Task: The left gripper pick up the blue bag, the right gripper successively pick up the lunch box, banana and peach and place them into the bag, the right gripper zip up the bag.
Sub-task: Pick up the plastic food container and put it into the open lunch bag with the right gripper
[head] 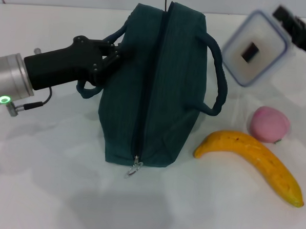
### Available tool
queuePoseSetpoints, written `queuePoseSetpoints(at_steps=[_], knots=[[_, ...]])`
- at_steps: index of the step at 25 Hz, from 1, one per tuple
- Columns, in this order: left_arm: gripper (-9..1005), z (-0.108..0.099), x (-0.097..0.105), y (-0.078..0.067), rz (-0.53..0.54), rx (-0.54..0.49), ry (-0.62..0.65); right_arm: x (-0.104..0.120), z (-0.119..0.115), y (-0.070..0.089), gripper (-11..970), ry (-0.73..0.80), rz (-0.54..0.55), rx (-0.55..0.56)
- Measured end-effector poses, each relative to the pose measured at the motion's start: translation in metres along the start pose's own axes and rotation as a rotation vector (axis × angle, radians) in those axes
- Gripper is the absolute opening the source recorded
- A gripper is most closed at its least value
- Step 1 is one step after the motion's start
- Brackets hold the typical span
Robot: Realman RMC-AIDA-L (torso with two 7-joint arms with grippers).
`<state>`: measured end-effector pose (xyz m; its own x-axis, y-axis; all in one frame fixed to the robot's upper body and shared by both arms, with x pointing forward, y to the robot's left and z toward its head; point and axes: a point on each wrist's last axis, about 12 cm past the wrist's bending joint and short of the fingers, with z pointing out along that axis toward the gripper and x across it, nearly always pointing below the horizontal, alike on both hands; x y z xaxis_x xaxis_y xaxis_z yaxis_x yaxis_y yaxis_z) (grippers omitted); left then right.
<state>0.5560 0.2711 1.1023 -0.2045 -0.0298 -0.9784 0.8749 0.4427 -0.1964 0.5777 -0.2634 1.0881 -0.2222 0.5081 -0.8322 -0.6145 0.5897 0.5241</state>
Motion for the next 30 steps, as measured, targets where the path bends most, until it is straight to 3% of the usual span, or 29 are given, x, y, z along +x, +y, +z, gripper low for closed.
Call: queuePoseSetpoints(at_steps=[5,12,18,22,30], knots=[[41,0.008,0.002,0.001,-0.004,-0.003,0.005,-0.018,0.024,0.014,103,-0.058,-0.033,-0.116],[41,0.023,0.003,0.005,-0.004,-0.012,0.039,-0.051,0.077,0.047,106,-0.133,-0.100,-0.331],[41,0.034,0.002,0.005,-0.005,0.008,0.053,-0.054,0.115,0.075,109,-0.074,-0.118,-0.463],[41,0.035,0.002,0.005,-0.004,0.009,0.048,-0.045,0.116,0.076,111,-0.019,-0.120,-0.458],[41,0.030,-0.001,0.009,0.002,-0.028,0.031,-0.030,0.091,0.063,115,0.029,-0.082,-0.409]])
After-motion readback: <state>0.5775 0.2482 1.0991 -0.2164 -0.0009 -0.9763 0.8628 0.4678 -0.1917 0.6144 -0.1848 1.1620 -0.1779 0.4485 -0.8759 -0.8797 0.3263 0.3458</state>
